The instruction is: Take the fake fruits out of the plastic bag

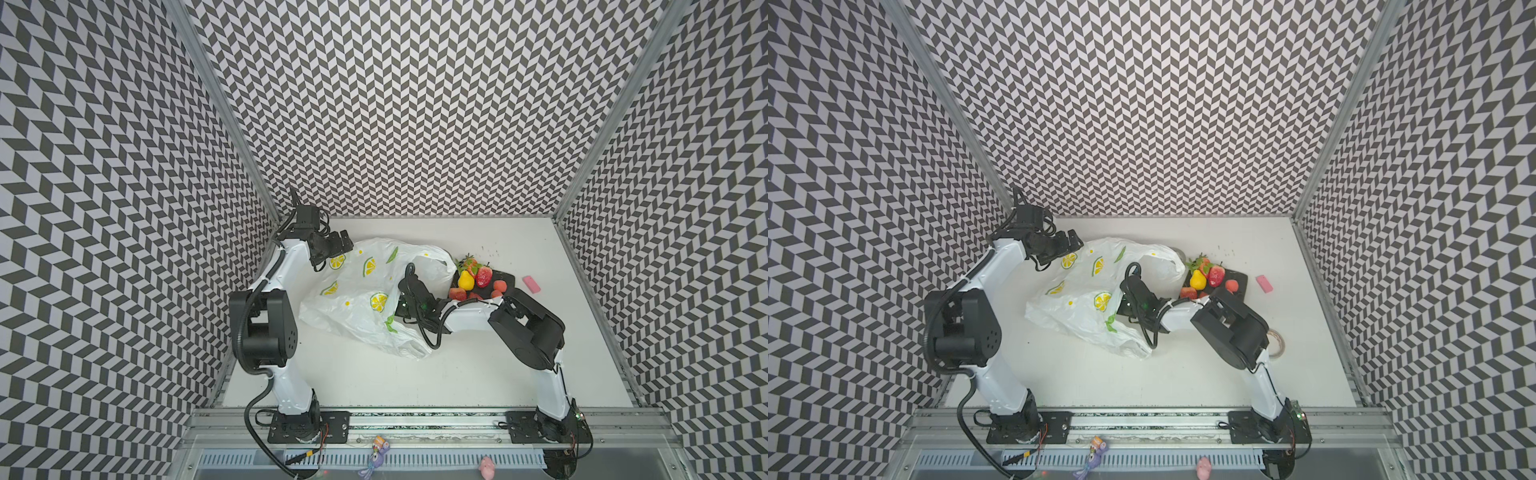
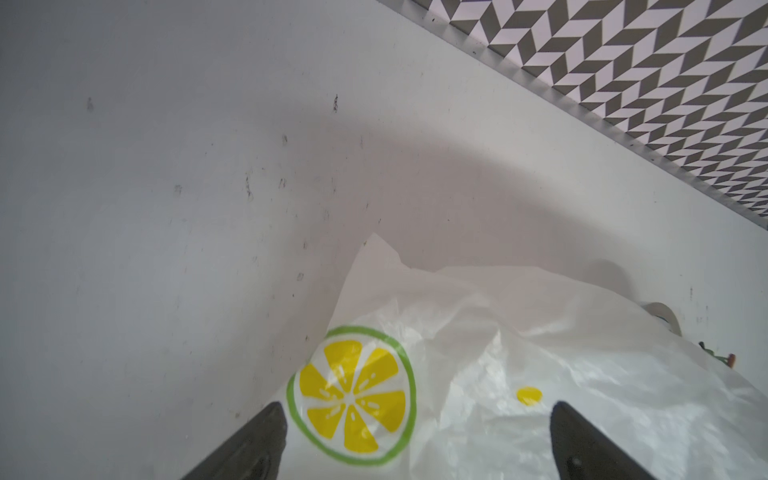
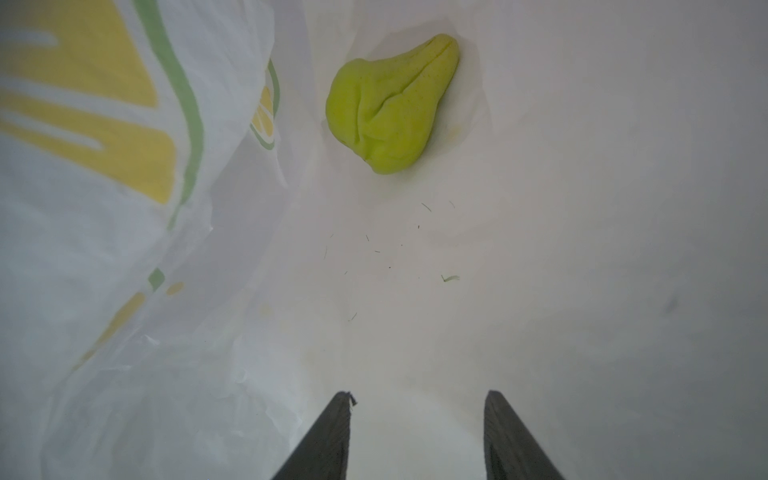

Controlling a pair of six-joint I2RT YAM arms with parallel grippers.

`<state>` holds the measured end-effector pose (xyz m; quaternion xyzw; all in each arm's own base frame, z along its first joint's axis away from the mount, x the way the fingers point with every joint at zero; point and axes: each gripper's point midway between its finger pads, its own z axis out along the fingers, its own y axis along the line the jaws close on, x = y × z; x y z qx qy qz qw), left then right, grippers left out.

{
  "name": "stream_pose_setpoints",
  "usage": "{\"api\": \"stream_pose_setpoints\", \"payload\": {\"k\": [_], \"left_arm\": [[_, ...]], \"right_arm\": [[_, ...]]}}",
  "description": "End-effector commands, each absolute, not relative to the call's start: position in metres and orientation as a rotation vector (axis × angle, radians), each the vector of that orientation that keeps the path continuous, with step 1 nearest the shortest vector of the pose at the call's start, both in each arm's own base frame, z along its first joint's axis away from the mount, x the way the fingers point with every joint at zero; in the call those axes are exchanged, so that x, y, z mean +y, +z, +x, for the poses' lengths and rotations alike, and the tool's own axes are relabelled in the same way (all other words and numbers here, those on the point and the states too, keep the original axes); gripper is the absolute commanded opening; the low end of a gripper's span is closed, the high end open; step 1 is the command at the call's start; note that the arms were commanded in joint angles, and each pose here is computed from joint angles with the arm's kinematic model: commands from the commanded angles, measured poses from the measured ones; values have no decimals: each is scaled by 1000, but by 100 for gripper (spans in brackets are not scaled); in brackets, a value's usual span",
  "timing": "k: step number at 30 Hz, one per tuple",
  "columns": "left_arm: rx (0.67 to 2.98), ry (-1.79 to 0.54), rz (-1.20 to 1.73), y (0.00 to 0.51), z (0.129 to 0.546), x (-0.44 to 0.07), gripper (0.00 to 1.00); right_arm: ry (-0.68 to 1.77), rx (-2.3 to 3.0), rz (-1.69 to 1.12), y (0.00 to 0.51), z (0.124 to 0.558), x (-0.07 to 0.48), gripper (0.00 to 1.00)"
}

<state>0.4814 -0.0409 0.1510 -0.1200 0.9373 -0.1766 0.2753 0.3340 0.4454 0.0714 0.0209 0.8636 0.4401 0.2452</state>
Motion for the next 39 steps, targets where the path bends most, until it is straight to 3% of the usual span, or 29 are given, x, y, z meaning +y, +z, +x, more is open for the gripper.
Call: {"api": "stream_pose_setpoints", "payload": {"k": [1,5,7,10,17,18,23,29,35,38,39], "left_arm": [[2476,-539,-278,150,504,-34,100],[2542,-653,-237,117,506,-45,100],[2547,-701,-225,108,504,-51,94],[2543,-753,-217,100,501,-57,74],[2489,-810,-177,115,500,-65,3],[2470,-810,-159,123,501,-66,0],[2355,-759,35,179,497,-86,0],[2207,-714,244,230,464,-112,0],[2259,-688,207,205,459,-105,0],[2314,-653,153,185,466,-97,13],[2321,-629,128,183,470,-93,24]], "right_arm": [[1276,2270,35,104,339,454,51],[1278,2272,28,104,341,457,51],[1281,2272,17,105,341,459,51],[1281,2275,11,104,341,459,51],[1270,2279,3,104,340,458,51],[1266,2280,5,104,341,457,51],[1226,2285,10,103,337,441,51],[1147,2287,16,101,338,402,51],[1108,2310,10,95,336,388,52],[1118,2313,11,96,335,390,52],[1121,2314,9,96,335,390,52]]}}
